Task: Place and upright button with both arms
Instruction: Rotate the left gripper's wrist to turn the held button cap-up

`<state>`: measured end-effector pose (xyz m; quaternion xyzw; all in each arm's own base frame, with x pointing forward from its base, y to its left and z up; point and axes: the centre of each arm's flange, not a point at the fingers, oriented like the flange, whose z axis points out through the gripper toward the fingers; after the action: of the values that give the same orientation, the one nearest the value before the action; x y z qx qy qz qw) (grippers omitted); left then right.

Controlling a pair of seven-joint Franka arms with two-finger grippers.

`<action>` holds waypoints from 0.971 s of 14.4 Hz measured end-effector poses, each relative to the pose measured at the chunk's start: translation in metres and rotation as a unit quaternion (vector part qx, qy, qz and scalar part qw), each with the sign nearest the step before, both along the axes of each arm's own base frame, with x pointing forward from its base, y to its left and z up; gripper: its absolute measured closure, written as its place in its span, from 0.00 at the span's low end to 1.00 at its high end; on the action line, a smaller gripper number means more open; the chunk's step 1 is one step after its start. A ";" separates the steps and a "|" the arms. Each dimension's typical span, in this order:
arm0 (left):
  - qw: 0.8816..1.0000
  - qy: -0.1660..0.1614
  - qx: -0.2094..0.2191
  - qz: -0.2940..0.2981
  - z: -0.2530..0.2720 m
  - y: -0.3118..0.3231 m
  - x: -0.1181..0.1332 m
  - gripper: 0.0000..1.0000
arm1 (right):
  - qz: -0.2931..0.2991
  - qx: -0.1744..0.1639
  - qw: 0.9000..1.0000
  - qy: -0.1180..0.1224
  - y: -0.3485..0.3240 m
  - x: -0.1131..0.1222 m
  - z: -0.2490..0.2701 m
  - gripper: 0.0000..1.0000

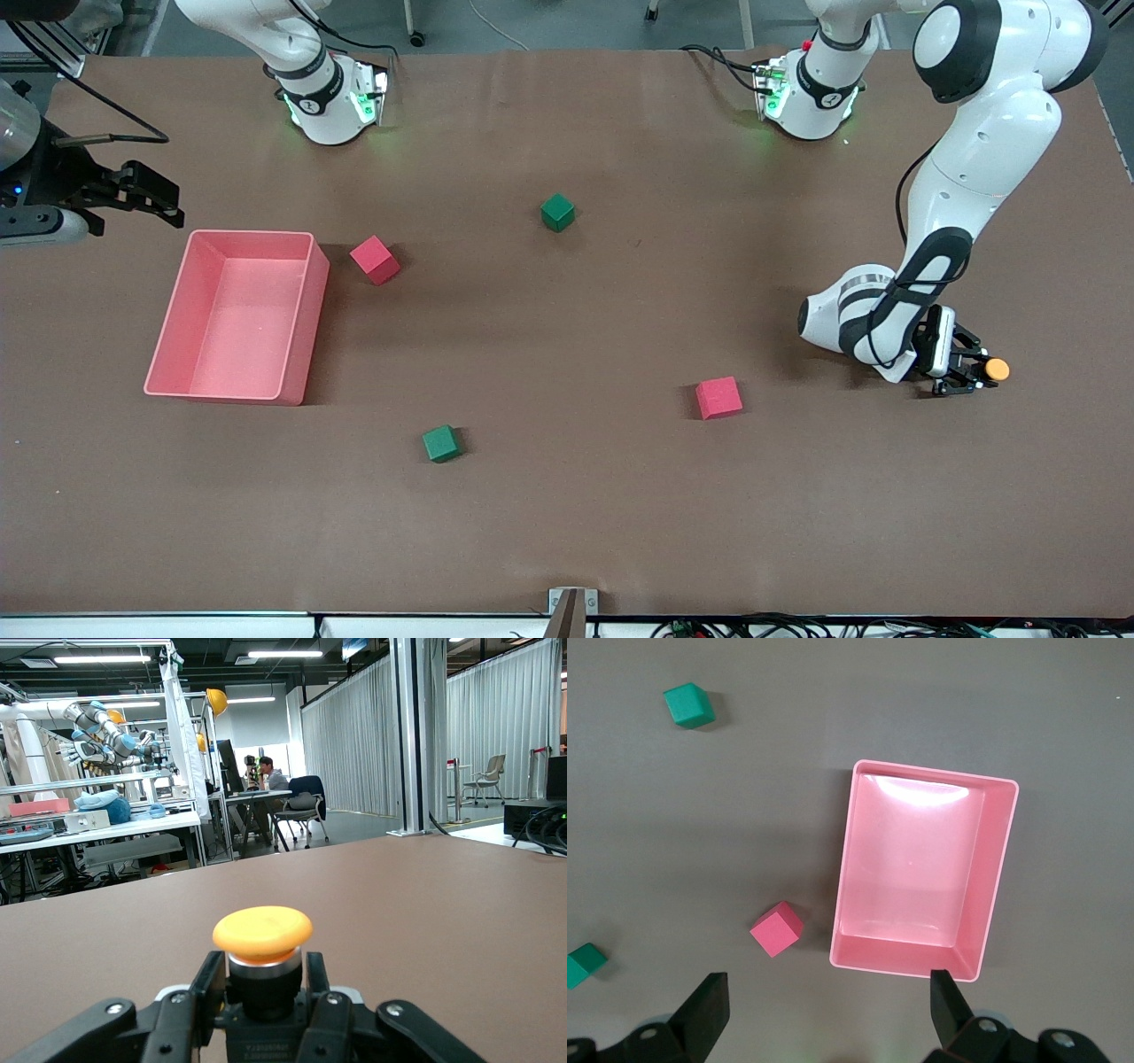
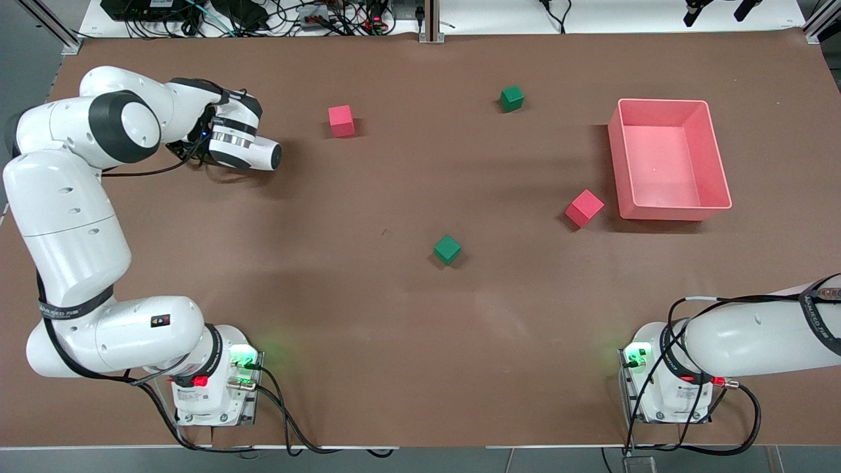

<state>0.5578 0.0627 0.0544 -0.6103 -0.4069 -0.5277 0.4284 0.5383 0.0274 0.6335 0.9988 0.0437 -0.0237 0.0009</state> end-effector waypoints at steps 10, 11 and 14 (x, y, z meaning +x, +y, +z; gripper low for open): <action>1.000 0.001 0.000 0.003 -0.003 0.003 0.001 0.13 | -0.061 0.000 0.997 -0.048 -0.066 0.002 0.031 0.00; 1.000 0.002 0.001 0.003 -0.002 0.003 0.002 0.04 | -0.061 0.000 0.997 -0.051 -0.066 0.003 0.032 0.00; 1.000 0.012 0.005 0.008 -0.002 0.010 0.002 0.00 | -0.063 0.000 0.997 -0.054 -0.068 0.003 0.032 0.00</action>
<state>0.5597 0.0727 0.0525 -0.6113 -0.4040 -0.5186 0.4406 0.5416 -0.0408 0.6660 0.9994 -0.0194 0.0302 0.0021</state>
